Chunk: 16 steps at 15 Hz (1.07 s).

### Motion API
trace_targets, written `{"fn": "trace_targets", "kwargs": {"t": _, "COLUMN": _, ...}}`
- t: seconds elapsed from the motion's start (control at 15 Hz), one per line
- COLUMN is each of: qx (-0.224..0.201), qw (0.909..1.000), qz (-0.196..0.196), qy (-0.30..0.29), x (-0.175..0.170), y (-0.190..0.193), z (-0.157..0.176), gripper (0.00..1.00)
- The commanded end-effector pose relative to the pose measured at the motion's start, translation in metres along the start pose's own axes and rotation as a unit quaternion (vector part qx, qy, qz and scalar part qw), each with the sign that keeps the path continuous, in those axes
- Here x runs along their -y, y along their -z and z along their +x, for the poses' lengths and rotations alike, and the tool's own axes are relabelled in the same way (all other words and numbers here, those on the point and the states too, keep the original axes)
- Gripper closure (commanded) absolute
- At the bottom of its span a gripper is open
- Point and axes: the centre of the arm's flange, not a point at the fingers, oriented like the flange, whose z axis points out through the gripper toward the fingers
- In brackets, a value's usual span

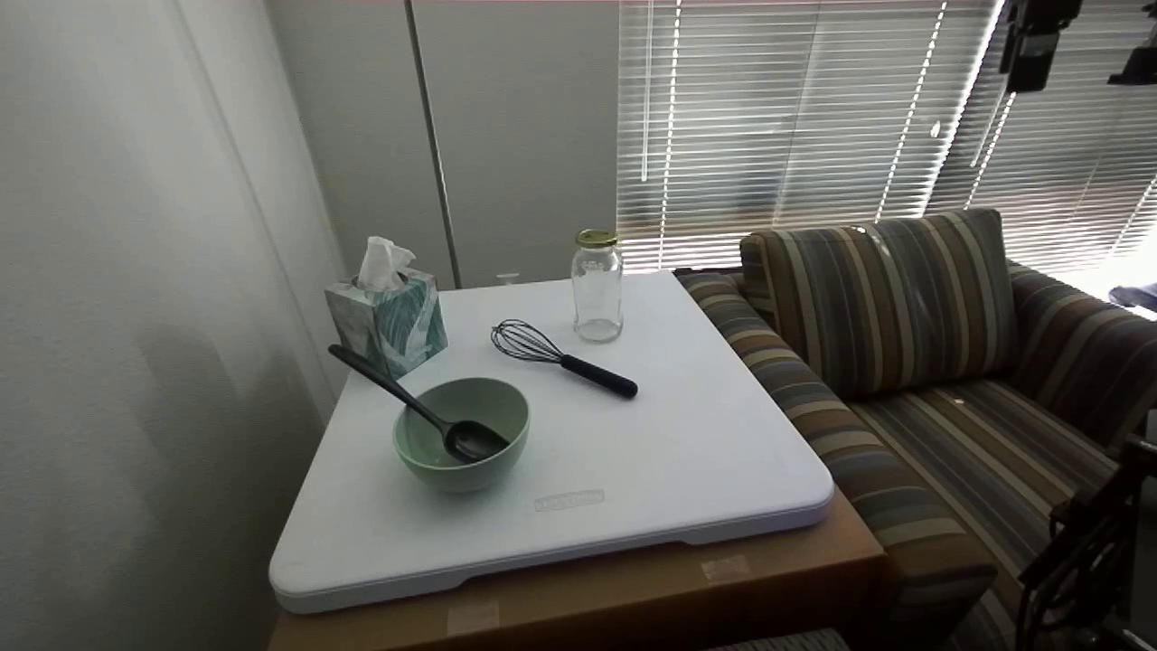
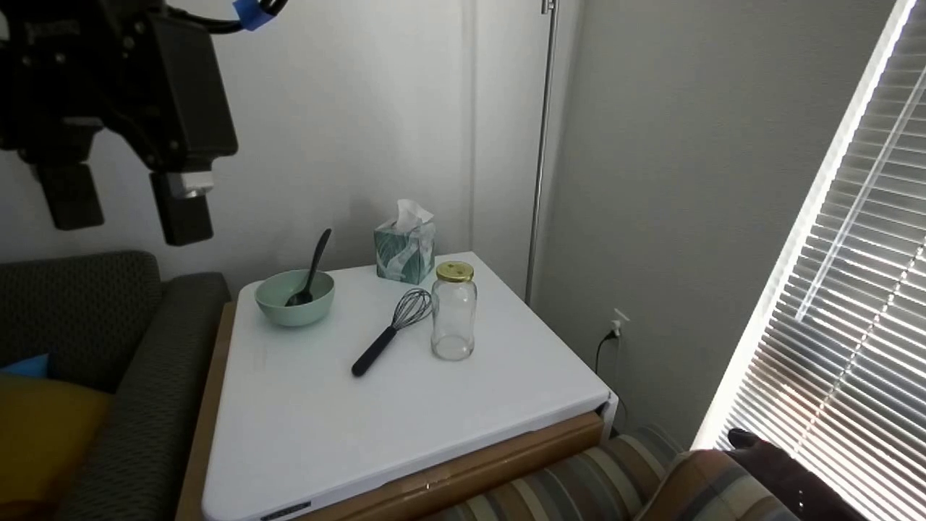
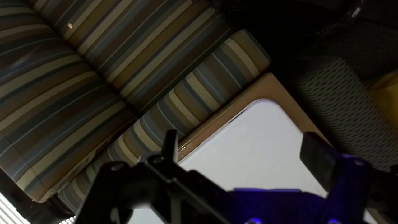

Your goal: Move the bowl to the right

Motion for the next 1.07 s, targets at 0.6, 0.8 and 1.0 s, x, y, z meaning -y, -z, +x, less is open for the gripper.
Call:
{"fn": "trace_targets", "kwargs": {"t": 0.6, "qx": -0.057, "qw": 0.9911, "qz": 0.07, "qy": 0.099, "x": 0.13, "y": -0.043, "z": 0.043, "gripper": 0.0}}
{"fn": "trace_targets", "kwargs": {"t": 0.8, "qx": -0.066, "qw": 0.9859, "qz": 0.087, "qy": 0.127, "x": 0.178, "y": -0.07, "z": 0.054, "gripper": 0.0}}
{"fn": "trace_targets", "kwargs": {"t": 1.0, "qx": -0.062, "qw": 0.9865, "qz": 0.082, "qy": 0.128, "x": 0.187, "y": -0.063, "z": 0.047, "gripper": 0.0}}
